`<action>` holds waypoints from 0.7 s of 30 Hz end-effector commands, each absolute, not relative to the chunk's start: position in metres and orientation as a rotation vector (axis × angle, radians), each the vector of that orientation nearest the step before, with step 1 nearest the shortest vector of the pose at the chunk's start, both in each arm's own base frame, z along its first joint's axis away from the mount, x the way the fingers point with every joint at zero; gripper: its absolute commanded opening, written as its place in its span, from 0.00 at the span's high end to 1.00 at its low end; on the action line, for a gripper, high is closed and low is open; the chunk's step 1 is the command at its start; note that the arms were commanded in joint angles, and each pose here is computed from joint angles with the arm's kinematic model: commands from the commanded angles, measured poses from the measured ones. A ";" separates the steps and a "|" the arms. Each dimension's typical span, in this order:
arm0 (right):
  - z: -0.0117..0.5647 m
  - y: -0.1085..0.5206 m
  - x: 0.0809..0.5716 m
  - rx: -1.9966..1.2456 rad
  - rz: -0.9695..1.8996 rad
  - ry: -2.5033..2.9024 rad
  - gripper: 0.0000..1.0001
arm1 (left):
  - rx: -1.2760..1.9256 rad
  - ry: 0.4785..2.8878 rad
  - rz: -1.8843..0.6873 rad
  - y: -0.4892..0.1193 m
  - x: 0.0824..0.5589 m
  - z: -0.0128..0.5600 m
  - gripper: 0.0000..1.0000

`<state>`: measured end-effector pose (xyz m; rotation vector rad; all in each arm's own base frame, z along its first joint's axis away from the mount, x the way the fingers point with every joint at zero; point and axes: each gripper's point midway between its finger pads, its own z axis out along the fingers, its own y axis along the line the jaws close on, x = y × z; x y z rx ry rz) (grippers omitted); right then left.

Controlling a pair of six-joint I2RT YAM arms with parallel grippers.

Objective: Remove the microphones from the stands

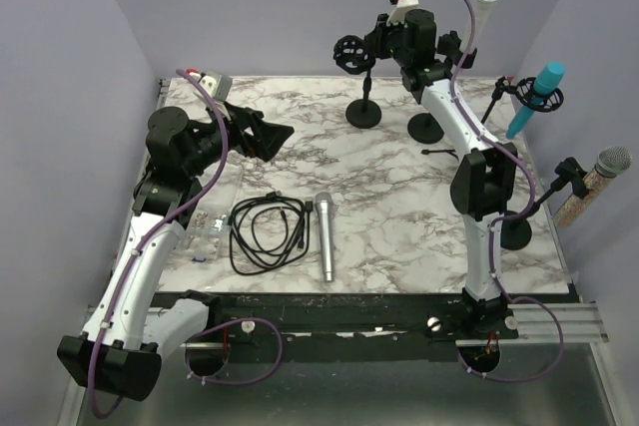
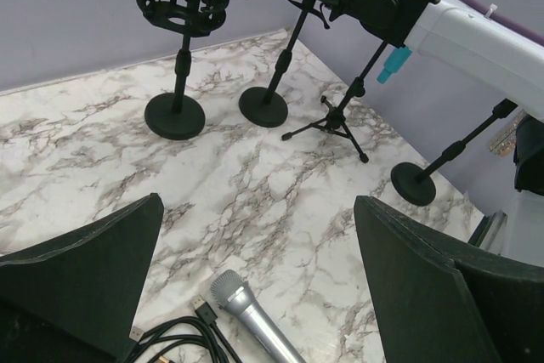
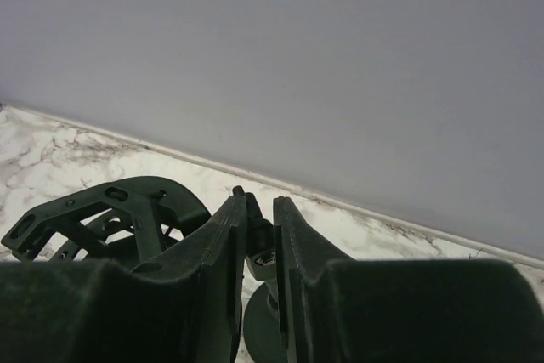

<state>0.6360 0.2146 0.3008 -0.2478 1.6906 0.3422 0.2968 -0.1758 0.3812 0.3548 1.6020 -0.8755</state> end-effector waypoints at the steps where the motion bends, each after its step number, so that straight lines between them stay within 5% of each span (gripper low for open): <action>1: 0.183 0.206 0.631 -0.357 0.235 1.937 0.76 | 0.360 1.577 -0.857 -0.176 0.297 0.391 0.01; 21: 0.126 0.201 0.621 -0.368 0.216 1.995 0.78 | 0.367 1.591 -0.863 -0.179 0.299 0.387 0.01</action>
